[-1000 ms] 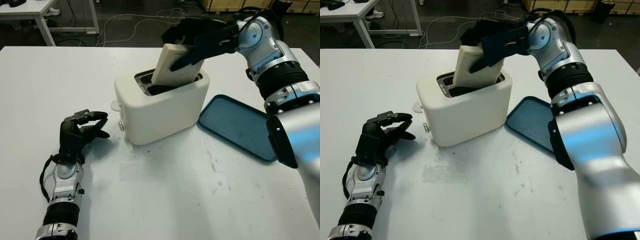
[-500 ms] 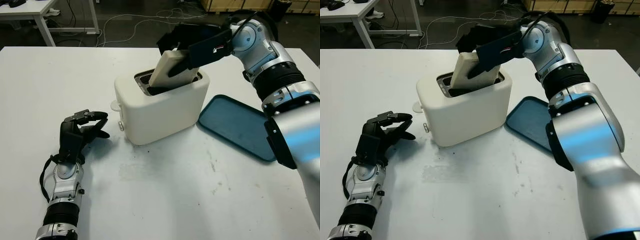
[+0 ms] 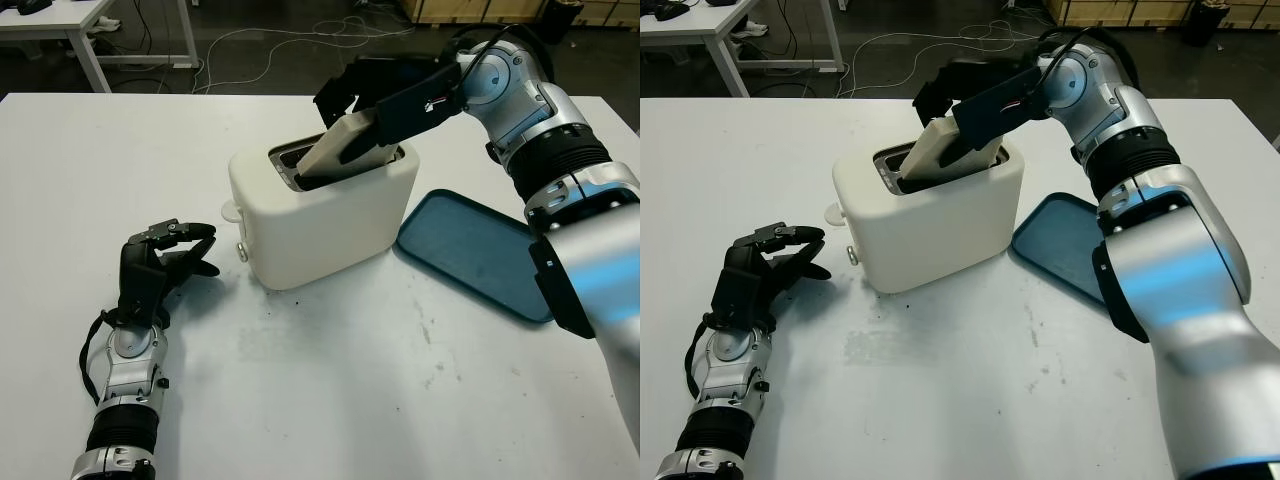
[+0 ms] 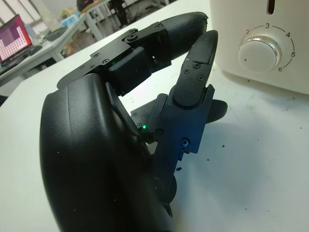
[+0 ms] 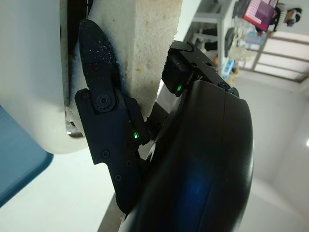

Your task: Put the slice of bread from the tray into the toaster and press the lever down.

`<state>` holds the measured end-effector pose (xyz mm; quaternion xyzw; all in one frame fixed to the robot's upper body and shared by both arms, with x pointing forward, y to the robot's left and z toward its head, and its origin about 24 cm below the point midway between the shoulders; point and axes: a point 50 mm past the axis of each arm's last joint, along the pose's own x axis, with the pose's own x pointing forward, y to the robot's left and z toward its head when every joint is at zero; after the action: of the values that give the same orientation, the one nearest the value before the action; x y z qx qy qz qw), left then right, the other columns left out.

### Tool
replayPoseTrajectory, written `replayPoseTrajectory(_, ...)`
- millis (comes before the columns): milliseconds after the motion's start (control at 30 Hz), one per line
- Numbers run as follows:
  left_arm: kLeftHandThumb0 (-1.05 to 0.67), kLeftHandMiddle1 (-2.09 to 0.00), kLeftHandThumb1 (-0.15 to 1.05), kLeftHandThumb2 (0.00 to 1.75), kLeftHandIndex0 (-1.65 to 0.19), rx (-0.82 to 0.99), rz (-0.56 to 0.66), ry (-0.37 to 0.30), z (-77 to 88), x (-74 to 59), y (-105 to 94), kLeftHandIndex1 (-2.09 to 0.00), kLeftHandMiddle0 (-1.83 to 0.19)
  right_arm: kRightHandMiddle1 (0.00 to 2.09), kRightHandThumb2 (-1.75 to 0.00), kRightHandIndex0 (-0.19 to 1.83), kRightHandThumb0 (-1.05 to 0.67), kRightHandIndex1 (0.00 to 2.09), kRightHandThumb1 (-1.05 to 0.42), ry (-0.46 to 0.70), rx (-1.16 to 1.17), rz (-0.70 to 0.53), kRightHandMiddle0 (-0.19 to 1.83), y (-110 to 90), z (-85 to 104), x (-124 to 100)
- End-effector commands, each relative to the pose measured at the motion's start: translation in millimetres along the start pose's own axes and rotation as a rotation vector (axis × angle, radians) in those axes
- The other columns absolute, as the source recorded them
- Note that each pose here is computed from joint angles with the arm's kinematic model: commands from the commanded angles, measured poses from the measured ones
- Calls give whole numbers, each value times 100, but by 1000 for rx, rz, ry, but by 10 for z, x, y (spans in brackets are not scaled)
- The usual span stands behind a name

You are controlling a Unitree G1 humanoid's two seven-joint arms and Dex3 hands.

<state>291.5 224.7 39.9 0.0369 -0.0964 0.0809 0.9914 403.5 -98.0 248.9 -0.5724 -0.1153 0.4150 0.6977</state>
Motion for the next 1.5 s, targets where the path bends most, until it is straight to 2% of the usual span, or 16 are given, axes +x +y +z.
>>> replayPoseTrajectory(0, -105, -54, 87, 0, -136, -13, 5, -9, 3, 3, -9, -53, -153, 175, -23, 111, -56, 175, -92, 23, -17, -7, 90, -105, 8, -57)
replayPoseTrajectory(267, -105, -54, 87, 0, -137, -3, 6, -2, 2, 6, -7, -53, -153, 175, -24, 109, -55, 175, -92, 6, -45, -42, 87, -206, 48, -117)
replayPoseTrajectory(500, -105, -54, 88, 0, -136, -5, 4, -10, 6, 0, -11, -52, -153, 175, -25, 108, -57, 175, -92, 5, -52, -40, 86, -197, 50, -111)
replayPoseTrajectory(800, -105, -54, 87, 0, -136, -13, 5, -11, 4, -5, -25, -52, -153, 175, -22, 109, -54, 175, -92, 11, -47, 16, 91, -21, 33, 8)
replayPoseTrajectory(933, -105, -54, 86, 0, -137, -19, 10, -5, -1, -11, -28, -52, -153, 174, -23, 105, -54, 175, -92, 1, -56, 42, 85, 51, 41, 49)
replayPoseTrajectory(1100, -105, -54, 87, 0, -137, -10, 12, -12, 1, -10, -24, -51, -153, 147, -24, 98, -53, 166, -92, -22, -66, 70, 86, 113, 55, 74)
replayPoseTrajectory(1200, -105, -54, 87, 1, -136, -4, 13, -18, 5, -11, -28, -52, -153, 169, -22, 102, -53, 173, -92, -29, -62, 71, 84, 137, 50, 81)
replayPoseTrajectory(1300, -105, -55, 87, 0, -136, -6, 11, -15, 2, -8, -28, -52, -153, 174, -18, 102, -66, 174, -92, -37, -72, 17, 83, 147, 37, 76)
replayPoseTrajectory(1333, -105, -55, 87, 0, -136, -5, 11, -12, 1, -9, -27, -53, -153, 170, -16, 96, -74, 174, -92, -36, -74, -2, 77, 145, 31, 72)
replayPoseTrajectory(1367, -105, -55, 87, 0, -136, -4, 11, -12, 1, -9, -26, -53, -153, 151, -12, 78, -84, 154, -92, -41, -76, -16, 68, 143, 30, 67)
replayPoseTrajectory(1400, -105, -55, 87, 0, -136, -5, 11, -11, 0, -10, -26, -53, -153, 139, -9, 69, -89, 141, -92, -46, -87, -26, 63, 136, 34, 60)
replayPoseTrajectory(1467, -105, -55, 87, 0, -135, -7, 11, -8, 2, -11, -29, -53, -153, 90, -8, 37, -98, 132, -92, -46, -122, -37, 61, 112, 47, 46)
